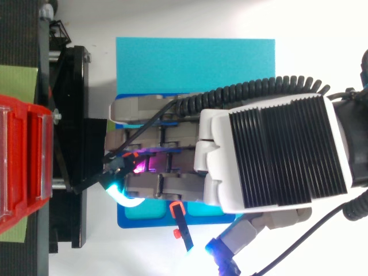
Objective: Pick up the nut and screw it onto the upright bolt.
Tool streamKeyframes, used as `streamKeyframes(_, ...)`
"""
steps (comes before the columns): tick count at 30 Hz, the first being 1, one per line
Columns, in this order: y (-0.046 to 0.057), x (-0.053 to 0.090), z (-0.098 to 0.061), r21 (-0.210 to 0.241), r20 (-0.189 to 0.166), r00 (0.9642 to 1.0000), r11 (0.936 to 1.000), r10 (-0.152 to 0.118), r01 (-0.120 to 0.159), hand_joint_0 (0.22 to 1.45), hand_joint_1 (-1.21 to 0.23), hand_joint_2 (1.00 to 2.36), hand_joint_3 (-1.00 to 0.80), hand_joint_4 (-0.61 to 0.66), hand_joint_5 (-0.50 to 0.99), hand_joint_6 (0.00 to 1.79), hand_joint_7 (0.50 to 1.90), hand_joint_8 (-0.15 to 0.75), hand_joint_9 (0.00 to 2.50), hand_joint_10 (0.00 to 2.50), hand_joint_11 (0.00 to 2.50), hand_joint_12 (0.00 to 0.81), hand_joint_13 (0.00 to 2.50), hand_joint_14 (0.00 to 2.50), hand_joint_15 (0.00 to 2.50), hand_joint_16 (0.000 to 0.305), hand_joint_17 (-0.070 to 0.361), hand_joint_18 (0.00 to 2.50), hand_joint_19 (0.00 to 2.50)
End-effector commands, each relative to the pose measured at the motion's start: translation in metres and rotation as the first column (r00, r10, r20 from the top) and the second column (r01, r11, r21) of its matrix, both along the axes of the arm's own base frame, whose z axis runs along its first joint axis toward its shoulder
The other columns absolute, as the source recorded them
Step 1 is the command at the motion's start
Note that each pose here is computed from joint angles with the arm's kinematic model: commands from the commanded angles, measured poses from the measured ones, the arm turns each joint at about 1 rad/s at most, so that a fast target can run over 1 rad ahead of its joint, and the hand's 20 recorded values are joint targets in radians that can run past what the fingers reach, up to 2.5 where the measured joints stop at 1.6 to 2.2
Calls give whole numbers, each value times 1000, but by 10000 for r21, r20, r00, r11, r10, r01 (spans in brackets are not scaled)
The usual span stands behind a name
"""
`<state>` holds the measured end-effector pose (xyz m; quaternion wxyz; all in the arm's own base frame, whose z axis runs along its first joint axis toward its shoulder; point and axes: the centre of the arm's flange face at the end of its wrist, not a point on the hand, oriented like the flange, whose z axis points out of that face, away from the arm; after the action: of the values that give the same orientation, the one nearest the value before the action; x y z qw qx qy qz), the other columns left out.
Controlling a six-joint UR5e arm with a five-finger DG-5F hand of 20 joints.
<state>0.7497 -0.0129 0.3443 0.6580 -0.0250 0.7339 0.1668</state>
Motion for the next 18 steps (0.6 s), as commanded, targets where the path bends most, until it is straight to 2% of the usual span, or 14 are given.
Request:
streamKeyframes(1,-3,0,0,32,-47,10000,10000,-46,46,460,-105,1000,-500,224,-133,502,735,257,619,0,0,337,255,0,0,35,79,0,0)
streamKeyframes(13,-9,0,-1,108,-53,9999,9998,-143,144,461,-102,1000,-500,221,-134,502,737,256,617,0,0,338,251,0,0,35,80,0,0)
streamKeyframes(16,-13,-1,-6,251,-111,9997,9994,-216,219,461,-102,1000,-500,225,-134,502,739,258,619,0,0,338,251,0,0,35,80,0,0)
streamKeyframes(18,-12,-2,-9,312,-113,9997,9993,-205,208,461,-102,1000,-500,227,-134,502,741,258,618,0,0,339,252,0,0,35,80,0,0)
